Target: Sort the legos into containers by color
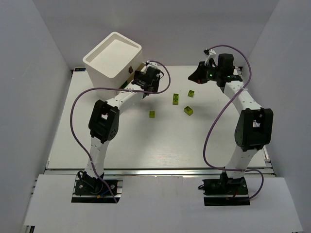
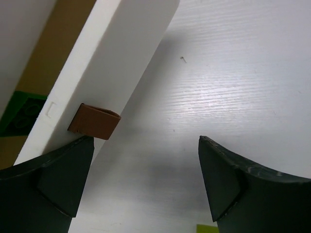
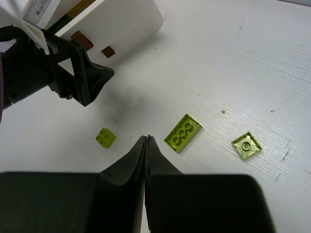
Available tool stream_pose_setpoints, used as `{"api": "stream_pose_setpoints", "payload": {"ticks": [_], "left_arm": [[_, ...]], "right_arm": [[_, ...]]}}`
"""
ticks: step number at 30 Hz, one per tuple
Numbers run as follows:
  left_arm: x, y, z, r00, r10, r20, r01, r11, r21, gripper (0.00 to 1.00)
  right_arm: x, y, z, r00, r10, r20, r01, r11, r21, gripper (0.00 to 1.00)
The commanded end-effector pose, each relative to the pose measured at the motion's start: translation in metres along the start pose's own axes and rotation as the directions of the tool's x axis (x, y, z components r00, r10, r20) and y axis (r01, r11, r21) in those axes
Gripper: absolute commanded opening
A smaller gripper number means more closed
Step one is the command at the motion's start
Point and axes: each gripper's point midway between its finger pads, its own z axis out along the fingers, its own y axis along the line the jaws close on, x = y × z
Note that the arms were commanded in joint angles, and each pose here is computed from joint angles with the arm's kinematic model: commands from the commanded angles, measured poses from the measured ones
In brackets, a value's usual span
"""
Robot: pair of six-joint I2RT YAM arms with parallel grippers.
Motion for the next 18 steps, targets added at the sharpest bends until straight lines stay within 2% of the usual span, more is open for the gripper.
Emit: {"api": "stream_pose_setpoints", "payload": {"ticks": [1,14,18], "left_arm": [[-0.027,0.028,-0.002,0.996,-0.057,0.07,0.063,0.995,-0.08,0.98],[-0.026,0.065,0.01,0.994,-0.084,0.076,0.098,0.973,-0.209,0.98],[-0.031,0.065,0.005,0.992,-0.095,0.088,0.11,0.975,-0.192,0.97]], "right_arm": [[-0.01,0.009,-0.007,1.0,-0.017,0.026,0.018,1.0,-0.025,0.0],[-0.004,0.009,-0.008,1.0,-0.01,0.017,0.01,1.0,-0.027,0.0],[-0.001,0.017,-0.007,0.999,-0.043,0.007,0.043,0.996,-0.075,0.0]]}}
